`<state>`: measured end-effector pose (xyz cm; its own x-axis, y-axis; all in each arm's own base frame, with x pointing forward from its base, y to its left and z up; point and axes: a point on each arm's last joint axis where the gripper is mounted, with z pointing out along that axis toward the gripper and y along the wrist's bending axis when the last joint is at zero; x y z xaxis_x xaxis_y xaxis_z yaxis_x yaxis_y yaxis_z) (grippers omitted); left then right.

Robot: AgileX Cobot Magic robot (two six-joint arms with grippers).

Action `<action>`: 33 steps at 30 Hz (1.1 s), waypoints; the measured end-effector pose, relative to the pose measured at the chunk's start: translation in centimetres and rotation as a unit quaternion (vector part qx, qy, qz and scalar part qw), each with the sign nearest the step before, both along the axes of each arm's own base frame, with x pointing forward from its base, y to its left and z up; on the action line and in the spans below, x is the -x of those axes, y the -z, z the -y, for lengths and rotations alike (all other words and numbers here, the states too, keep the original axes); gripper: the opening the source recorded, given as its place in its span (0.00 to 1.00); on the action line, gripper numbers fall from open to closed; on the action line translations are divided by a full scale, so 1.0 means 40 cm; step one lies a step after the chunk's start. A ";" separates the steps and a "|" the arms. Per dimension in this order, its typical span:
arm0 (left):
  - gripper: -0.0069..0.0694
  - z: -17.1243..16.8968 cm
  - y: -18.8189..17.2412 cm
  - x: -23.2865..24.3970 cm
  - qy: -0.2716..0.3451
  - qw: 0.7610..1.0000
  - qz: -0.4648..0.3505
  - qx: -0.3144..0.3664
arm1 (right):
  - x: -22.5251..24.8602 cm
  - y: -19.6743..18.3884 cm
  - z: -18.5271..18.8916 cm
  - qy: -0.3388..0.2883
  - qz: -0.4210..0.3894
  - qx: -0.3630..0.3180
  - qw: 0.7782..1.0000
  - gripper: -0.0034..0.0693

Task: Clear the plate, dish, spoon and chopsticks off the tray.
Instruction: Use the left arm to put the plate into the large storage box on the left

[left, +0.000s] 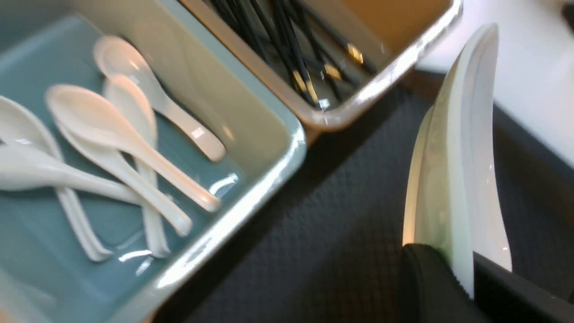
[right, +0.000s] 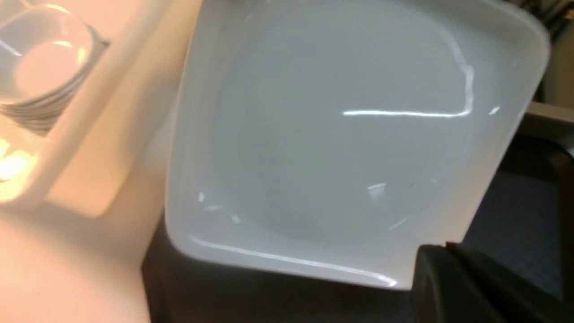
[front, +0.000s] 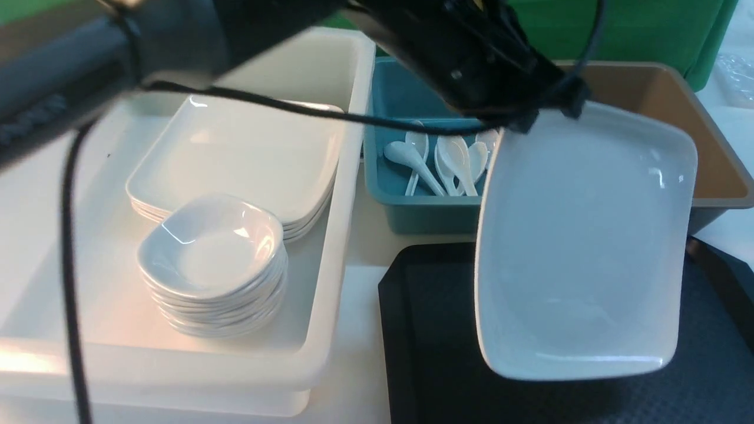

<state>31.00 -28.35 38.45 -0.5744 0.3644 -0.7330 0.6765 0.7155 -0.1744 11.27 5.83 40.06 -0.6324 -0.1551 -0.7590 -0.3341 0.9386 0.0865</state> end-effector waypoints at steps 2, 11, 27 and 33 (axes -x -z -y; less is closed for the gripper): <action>0.13 -0.029 -0.023 -0.007 -0.013 1.000 0.007 0.008 | -0.011 -0.005 -0.011 -0.009 -0.002 -0.001 1.000 0.09; 0.13 -0.268 -0.137 -0.060 -0.121 0.990 0.020 0.065 | -0.094 -0.093 -0.083 -0.063 0.014 -0.004 0.998 0.09; 0.13 -0.782 -0.072 -0.133 -0.356 0.907 0.000 0.225 | -0.286 -0.163 -0.310 -0.193 0.036 -0.006 0.981 0.08; 0.13 -0.862 0.078 -0.141 -0.443 0.859 -0.005 0.255 | -0.340 -0.146 -0.403 -0.222 0.030 0.000 0.975 0.08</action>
